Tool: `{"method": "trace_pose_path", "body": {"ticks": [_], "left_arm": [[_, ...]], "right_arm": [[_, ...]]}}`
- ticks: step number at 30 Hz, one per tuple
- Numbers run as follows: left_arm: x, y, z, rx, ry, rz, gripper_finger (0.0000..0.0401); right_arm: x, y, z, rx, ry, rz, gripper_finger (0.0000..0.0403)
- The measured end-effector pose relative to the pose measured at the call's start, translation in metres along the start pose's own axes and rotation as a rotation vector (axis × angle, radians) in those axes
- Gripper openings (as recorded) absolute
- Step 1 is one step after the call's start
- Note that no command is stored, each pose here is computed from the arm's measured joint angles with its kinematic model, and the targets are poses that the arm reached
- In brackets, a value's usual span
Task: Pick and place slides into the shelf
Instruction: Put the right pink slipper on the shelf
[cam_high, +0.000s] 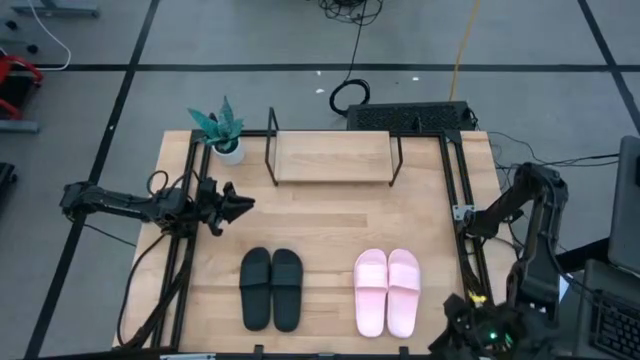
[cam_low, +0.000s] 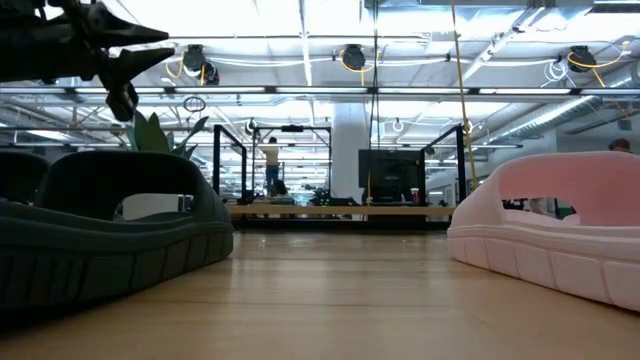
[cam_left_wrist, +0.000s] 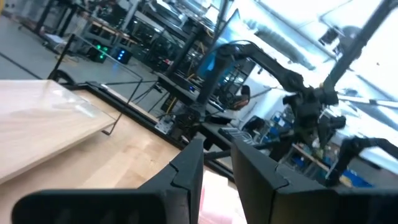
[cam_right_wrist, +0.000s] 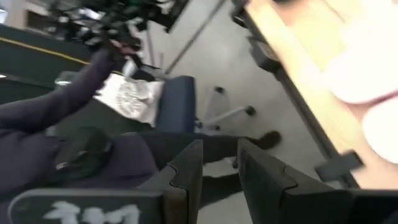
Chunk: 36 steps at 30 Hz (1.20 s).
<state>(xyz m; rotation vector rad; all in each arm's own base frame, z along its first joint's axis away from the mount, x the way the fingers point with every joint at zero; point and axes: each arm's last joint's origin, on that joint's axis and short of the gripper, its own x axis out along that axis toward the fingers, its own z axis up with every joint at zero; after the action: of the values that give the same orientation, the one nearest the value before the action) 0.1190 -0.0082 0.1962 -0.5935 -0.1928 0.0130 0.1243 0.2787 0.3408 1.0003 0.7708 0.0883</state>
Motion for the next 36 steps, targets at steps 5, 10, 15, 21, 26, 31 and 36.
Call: {"method": "trace_pose_path", "body": {"ticks": [5,10,15,21,26,31,36], "left_arm": [[0.000,0.000,0.000,-0.013,-0.003,0.006,0.0088],[0.000,0.000,0.000,-0.013,-0.003,0.006,0.0088],[0.000,0.000,-0.001,-0.016,0.013,-0.018,0.0088],[0.000,0.001,-0.004,-0.010,0.054,-0.012,0.0088],[-0.001,0.006,-0.011,0.007,0.125,0.035,0.0088],[-0.002,0.009,-0.016,0.015,0.179,0.070,0.0088],[-0.002,0.010,-0.017,0.017,0.191,0.078,0.0088]], "right_arm": [[0.005,-0.024,0.000,-0.073,-0.027,-0.232,0.0093],[-0.007,-0.055,0.025,-0.179,-0.104,-0.560,0.0093],[-0.021,-0.066,0.053,-0.291,-0.117,-0.722,0.0093],[-0.016,-0.065,0.074,-0.286,-0.038,-0.724,0.0093],[0.012,-0.064,0.080,-0.255,0.149,-0.705,0.0093],[0.048,-0.065,0.074,-0.242,0.274,-0.697,0.0093],[0.073,-0.075,0.066,-0.237,0.324,-0.782,0.0093]]}}
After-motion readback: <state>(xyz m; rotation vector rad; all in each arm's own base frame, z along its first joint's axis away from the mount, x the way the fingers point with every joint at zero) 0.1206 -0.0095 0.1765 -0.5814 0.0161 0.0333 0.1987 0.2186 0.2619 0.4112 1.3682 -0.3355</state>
